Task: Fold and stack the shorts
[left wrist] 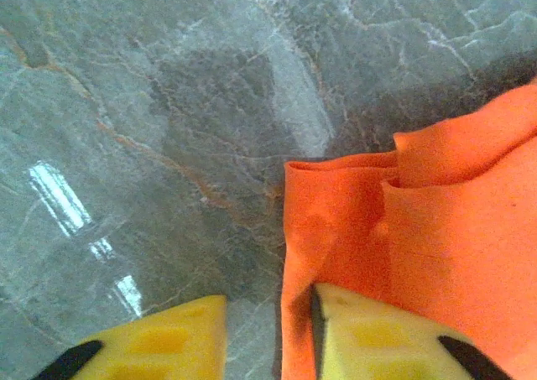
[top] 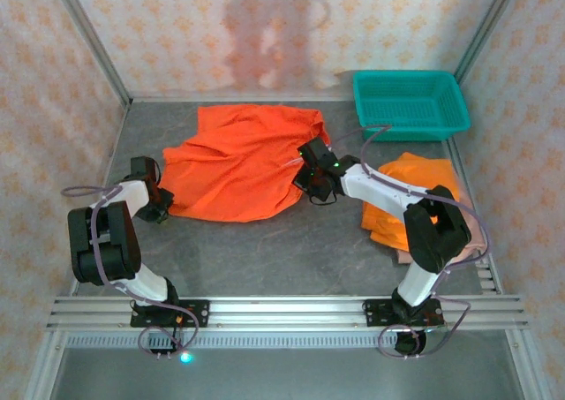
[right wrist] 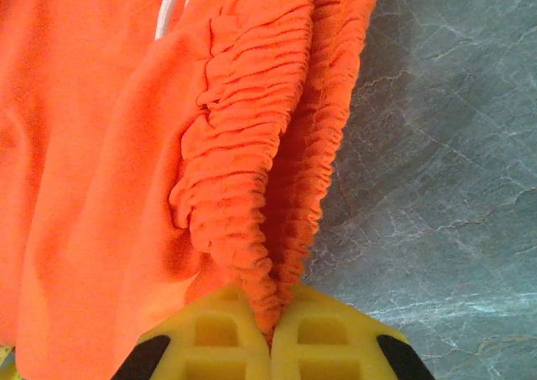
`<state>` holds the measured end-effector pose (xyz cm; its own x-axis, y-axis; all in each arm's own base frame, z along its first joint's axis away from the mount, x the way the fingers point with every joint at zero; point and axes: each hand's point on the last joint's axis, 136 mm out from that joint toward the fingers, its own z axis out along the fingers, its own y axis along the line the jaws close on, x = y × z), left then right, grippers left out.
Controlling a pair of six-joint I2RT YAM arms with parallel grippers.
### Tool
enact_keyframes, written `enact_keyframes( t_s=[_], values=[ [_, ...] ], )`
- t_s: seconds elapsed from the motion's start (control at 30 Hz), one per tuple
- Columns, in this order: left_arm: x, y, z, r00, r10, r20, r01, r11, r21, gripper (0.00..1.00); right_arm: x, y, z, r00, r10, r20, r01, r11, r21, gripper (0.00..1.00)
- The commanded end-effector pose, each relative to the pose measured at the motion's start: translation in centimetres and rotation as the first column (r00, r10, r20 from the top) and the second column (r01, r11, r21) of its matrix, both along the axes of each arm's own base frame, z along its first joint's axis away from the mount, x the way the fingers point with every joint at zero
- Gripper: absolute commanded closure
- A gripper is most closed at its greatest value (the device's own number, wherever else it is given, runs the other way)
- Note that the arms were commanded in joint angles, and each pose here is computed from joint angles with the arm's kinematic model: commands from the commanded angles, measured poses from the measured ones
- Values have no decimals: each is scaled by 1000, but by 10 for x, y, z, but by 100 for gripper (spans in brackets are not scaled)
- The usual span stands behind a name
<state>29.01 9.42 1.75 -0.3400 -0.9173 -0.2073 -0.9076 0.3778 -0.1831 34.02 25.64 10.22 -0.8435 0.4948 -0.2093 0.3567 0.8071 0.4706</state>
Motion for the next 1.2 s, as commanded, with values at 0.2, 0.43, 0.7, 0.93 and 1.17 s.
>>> enact_keyframes(
  t_s=[0.2,0.43,0.7,0.93,1.17],
  values=[
    [38,10,27,996,-36,77,34,999,33,82,0,-14,12,1000,3,31,-2,999,-37,100],
    [44,3,16,996,-56,68,57,998,-16,78,0,-14,13,999,7,31,-6,999,-37,100],
    [30,-2,11,997,-49,52,51,998,-32,68,1,-14,13,999,11,32,-10,999,-40,100],
    [10,2,23,998,-35,44,34,999,19,58,1,-14,9,1000,8,25,-7,999,-40,100],
    [6,0,14,999,-52,6,52,999,6,54,-1,-14,6,1000,10,19,-9,999,-38,100]
  ],
)
